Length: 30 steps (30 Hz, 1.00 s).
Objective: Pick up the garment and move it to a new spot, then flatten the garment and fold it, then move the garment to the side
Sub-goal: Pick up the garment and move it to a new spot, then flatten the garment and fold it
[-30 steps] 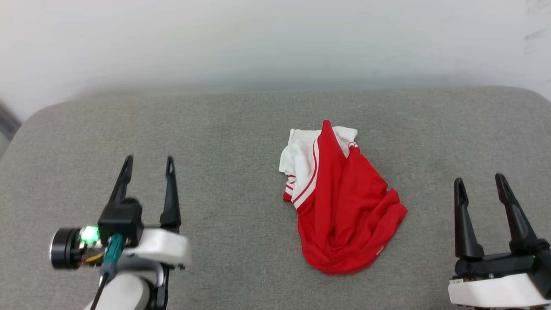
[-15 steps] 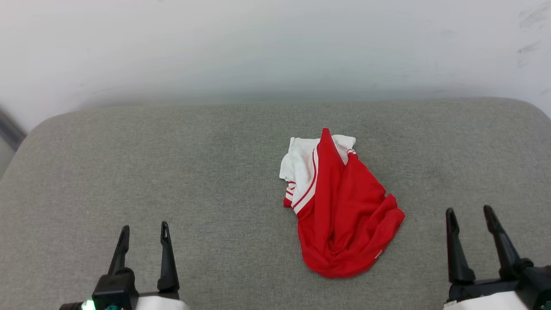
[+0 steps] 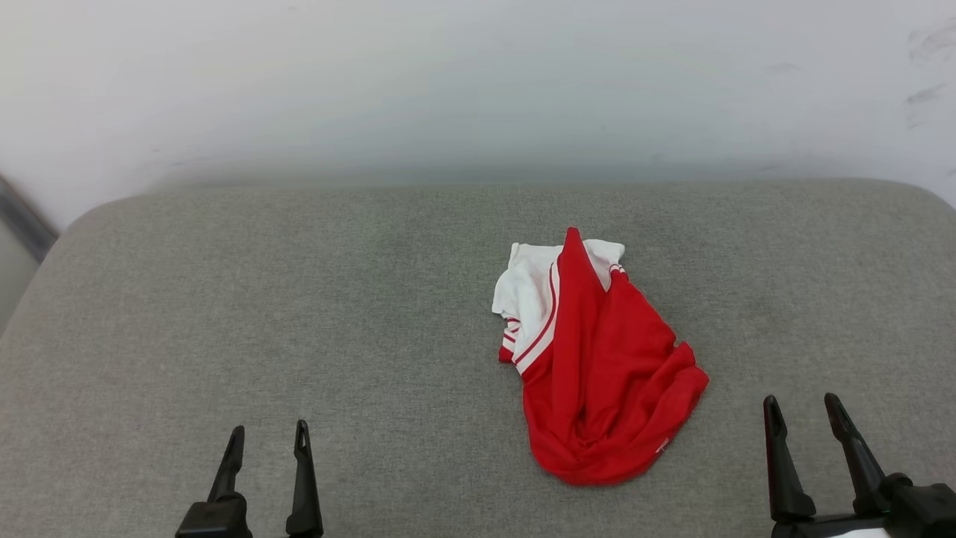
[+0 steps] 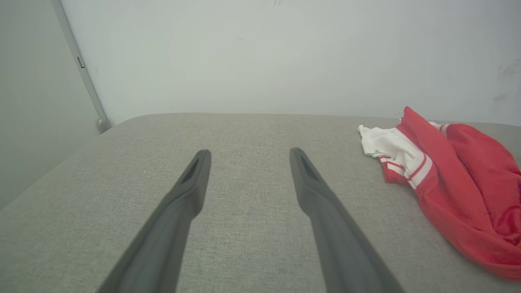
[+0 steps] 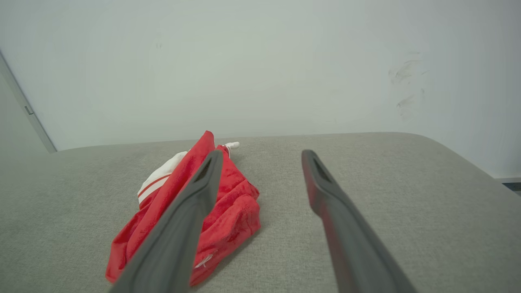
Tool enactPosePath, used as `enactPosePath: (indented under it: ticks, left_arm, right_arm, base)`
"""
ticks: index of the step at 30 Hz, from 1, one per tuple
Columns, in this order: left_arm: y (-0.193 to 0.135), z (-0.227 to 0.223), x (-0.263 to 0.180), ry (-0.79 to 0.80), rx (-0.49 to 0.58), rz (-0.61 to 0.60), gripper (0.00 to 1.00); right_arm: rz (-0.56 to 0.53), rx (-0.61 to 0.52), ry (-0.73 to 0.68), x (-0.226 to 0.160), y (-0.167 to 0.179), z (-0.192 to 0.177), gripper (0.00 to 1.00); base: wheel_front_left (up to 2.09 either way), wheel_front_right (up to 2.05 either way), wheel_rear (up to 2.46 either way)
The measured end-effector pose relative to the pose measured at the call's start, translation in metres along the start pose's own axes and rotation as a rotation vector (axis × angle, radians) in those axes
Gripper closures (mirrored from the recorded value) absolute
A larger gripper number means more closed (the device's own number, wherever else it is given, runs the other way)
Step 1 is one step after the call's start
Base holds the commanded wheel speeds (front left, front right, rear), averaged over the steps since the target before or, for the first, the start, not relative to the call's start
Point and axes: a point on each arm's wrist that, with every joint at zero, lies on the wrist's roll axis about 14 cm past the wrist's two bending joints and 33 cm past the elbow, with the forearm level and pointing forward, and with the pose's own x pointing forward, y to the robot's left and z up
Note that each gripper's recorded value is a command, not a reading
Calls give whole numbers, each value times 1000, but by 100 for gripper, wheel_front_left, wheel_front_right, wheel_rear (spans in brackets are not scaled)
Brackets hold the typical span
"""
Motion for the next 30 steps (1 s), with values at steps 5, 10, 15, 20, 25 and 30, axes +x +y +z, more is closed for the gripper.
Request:
enactPosePath:
  ticks: [5, 10, 15, 20, 25, 30]
  left_arm:
    - [3, -5, -4, 14, 2, 2, 0]
    - [6, -6, -4, 15, 6, 4, 0]
    - [6, -6, -4, 17, 4, 7, 0]
    - [7, -7, -4, 19, 6, 4, 0]
    - [5, -10, 0, 27, 0, -12, 0]
    - [1, 11, 28, -48, 23, -72, 0]
  right_arm:
    - [4, 9, 9, -1, 2, -3, 0]
    - [6, 10, 16, -3, 3, -5, 0]
    - [6, 10, 18, -3, 3, -5, 0]
    - [4, 10, 21, -4, 2, -6, 0]
    - [1, 10, 22, -4, 1, -7, 0]
    - [-2, 7, 15, -2, 0, -5, 0]
  base:
    - [0, 0, 0]
    - [0, 0, 0]
    - [0, 0, 0]
    - [0, 0, 0]
    - [0, 0, 0]
    - [0, 0, 0]
